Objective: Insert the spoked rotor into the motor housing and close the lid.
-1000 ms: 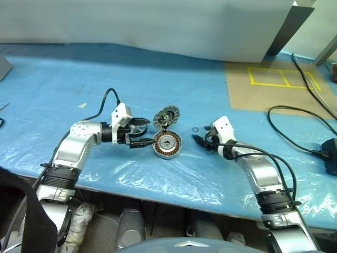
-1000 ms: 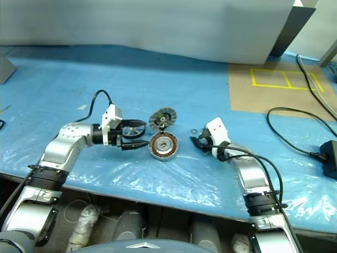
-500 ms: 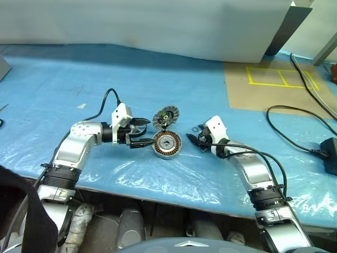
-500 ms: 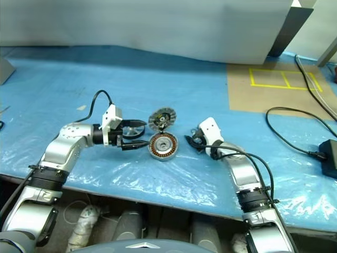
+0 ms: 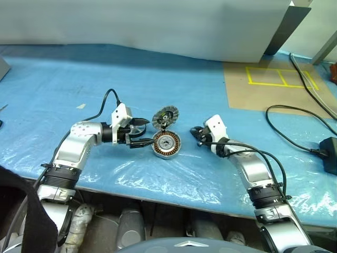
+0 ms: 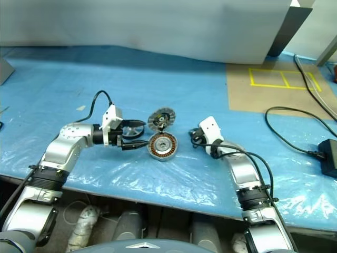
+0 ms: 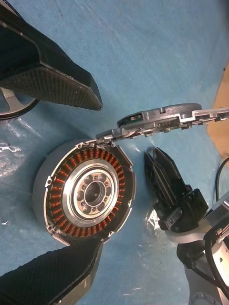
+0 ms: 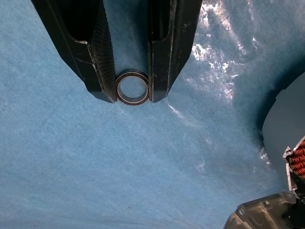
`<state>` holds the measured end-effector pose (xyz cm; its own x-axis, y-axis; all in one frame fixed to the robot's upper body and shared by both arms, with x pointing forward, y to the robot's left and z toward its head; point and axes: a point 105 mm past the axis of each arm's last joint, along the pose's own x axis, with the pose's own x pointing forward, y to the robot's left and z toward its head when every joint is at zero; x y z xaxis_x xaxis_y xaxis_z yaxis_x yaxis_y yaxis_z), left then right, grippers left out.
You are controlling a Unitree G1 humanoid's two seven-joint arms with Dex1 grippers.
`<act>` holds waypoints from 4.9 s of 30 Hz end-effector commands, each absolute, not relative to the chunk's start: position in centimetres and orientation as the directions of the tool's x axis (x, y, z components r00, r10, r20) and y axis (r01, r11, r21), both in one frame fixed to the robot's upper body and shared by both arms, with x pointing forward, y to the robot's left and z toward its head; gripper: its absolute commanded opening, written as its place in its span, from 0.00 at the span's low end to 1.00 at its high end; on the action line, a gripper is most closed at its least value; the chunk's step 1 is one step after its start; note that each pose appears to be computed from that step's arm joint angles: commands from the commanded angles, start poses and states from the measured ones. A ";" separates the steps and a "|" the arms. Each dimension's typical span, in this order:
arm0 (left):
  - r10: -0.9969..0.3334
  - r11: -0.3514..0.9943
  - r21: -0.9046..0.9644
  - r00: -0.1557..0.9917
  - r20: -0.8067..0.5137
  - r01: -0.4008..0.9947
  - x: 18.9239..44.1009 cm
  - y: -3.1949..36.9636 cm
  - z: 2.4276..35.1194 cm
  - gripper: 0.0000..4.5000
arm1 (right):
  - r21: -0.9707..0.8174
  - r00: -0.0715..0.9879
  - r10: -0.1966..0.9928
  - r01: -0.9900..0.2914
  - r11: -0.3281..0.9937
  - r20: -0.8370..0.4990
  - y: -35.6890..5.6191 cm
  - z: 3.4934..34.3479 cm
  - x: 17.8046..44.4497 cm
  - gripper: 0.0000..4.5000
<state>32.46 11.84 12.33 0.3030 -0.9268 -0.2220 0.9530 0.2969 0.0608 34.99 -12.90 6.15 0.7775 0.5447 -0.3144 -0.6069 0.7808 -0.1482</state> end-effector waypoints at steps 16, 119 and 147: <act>-0.962 0.173 0.044 0.179 -0.205 0.984 29.6 11.8 13.2 1.00 | -0.052 0.295 0.893 -0.954 0.295 -0.340 -6.3 12.2 29.8 0.12; -0.947 0.184 0.050 0.191 -0.258 0.982 29.0 11.9 11.7 1.00 | -0.075 0.177 0.928 -0.984 0.160 -0.329 -3.8 12.8 31.3 0.28; -0.867 0.407 0.220 0.451 -0.212 0.886 35.8 17.2 17.4 1.00 | -0.050 0.135 0.914 -0.991 0.126 -0.382 -4.9 12.1 30.5 0.01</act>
